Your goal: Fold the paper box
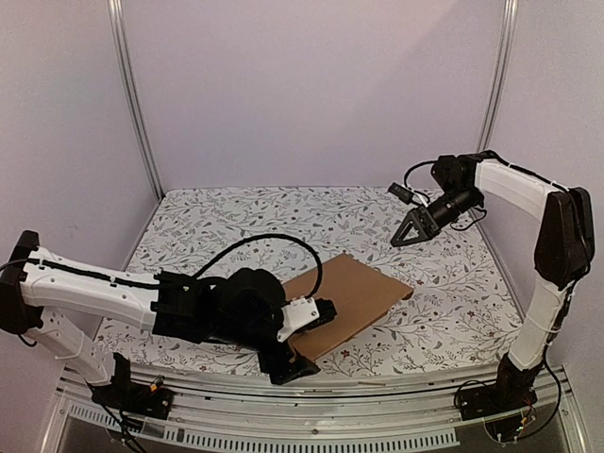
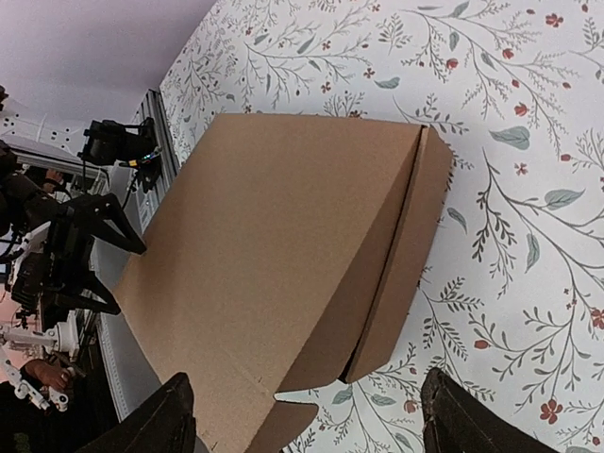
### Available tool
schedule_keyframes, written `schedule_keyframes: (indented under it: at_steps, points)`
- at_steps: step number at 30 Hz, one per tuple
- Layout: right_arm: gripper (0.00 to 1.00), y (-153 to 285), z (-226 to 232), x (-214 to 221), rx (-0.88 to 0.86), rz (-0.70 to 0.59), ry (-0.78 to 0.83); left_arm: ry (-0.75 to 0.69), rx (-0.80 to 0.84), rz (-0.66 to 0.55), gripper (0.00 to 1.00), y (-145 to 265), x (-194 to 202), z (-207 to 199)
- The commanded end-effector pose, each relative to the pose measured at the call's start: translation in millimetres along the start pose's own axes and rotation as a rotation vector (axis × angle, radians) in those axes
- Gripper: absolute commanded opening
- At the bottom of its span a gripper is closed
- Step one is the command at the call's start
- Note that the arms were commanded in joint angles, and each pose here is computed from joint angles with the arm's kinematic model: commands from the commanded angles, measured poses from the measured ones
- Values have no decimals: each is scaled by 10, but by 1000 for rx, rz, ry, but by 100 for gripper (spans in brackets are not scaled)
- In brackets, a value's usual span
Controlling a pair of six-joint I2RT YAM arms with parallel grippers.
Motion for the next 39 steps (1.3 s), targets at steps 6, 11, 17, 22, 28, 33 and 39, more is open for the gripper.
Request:
schedule_keyframes:
  at_steps: [6, 11, 17, 22, 28, 33, 39]
  points:
    - [74, -566, -389, 487, 76, 201, -122, -58, 38, 95, 95, -120, 138, -110]
    - [65, -752, -505, 579, 60, 258, -145, -52, 7, 61, 97, -17, 61, -76]
    - [60, -854, -615, 630, 61, 286, -178, 43, -145, -168, 100, 454, -69, 84]
    - [60, -837, -574, 612, 42, 272, -172, 172, -193, -283, 100, 706, 54, 178]
    - [60, -797, -547, 580, 60, 260, -158, 163, -133, -260, 100, 571, 78, 118]
    - [60, -778, -616, 668, 132, 295, -169, 85, -32, -257, 100, 723, -168, 17]
    - [62, -492, -650, 684, 225, 255, -168, 100, -210, -362, 99, 1371, -486, 325]
Point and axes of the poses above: each gripper's point midway between its finger pads, its own y axis back along the fingers, its own z axis along the line the jaws close on, x = y × z, the point moved 7 cm from there along y, back along the fingers, and after that the axes turned 7 degrees about -y, right-handed, at the moved point
